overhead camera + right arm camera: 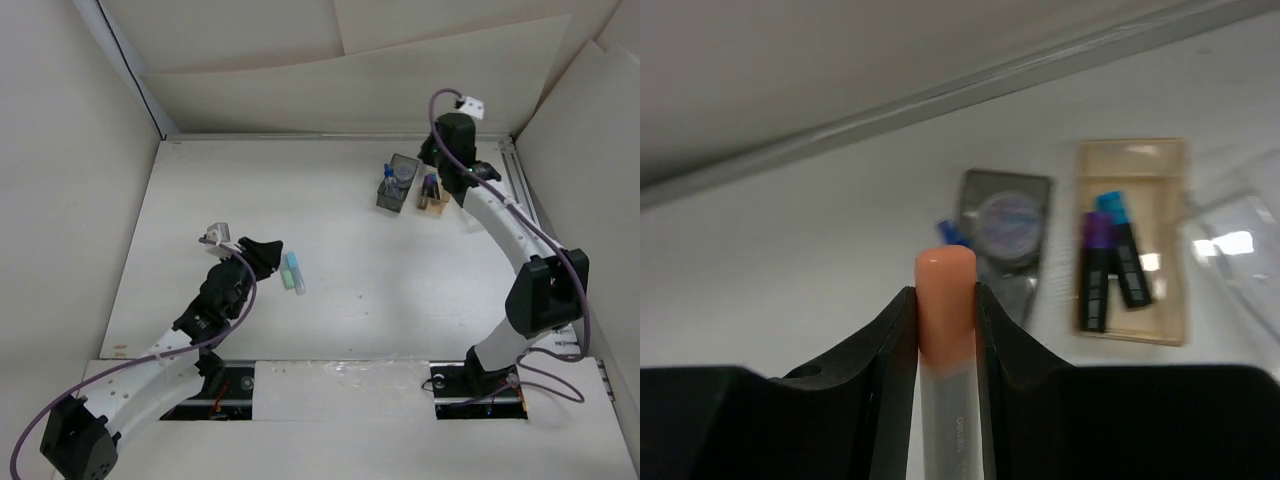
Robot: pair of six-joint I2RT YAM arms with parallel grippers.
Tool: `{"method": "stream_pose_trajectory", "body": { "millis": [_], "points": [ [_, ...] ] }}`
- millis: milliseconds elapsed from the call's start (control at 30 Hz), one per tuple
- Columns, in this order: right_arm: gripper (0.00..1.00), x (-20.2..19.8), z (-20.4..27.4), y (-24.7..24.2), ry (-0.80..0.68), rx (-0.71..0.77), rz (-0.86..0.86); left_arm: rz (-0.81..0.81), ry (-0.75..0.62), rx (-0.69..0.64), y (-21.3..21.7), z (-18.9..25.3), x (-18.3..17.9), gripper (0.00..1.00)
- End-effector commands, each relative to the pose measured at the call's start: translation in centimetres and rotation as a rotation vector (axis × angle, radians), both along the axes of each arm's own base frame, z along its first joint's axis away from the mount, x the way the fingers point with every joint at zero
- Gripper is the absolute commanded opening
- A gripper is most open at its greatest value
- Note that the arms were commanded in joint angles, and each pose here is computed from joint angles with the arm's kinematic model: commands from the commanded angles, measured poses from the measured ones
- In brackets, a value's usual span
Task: Sort the stationery into containers
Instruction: Place the stationery into the container
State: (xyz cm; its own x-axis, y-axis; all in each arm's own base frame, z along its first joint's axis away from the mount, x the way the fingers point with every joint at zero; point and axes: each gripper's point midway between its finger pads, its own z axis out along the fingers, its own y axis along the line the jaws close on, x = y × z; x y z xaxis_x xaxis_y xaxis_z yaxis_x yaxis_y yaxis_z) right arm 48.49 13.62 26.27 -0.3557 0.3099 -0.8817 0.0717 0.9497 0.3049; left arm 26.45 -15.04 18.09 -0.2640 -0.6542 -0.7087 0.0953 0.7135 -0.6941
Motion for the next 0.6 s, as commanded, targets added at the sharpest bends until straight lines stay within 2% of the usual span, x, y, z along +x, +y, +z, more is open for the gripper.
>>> {"method": "stream_pose_trajectory", "body": {
  "millis": [0,100,233,367,567],
  "points": [
    [0.0,0.6,1.5,-9.2,-0.03,-0.072,-0.315,-0.077,-0.041,-0.036,-1.4,1.0,-0.2,0.34],
    [0.0,0.9,0.7,-15.3,-0.027,-0.096,-0.52,-0.097,-0.031,-0.032,-1.9,0.6,-0.2,0.34],
    [0.0,1.0,-0.8,-20.5,-0.025,-0.145,-0.716,-0.121,-0.029,-0.034,-2.3,0.6,-0.4,0.34],
    [0.0,0.7,-3.4,-23.4,0.031,-0.243,-0.834,-0.109,-0.036,-0.026,-2.1,0.9,-0.3,0.34],
    [0.01,-0.4,-5.8,-25.2,0.091,-0.412,-0.948,-0.086,-0.065,-0.043,-1.4,2.0,-0.5,0.35]
  ]
}}
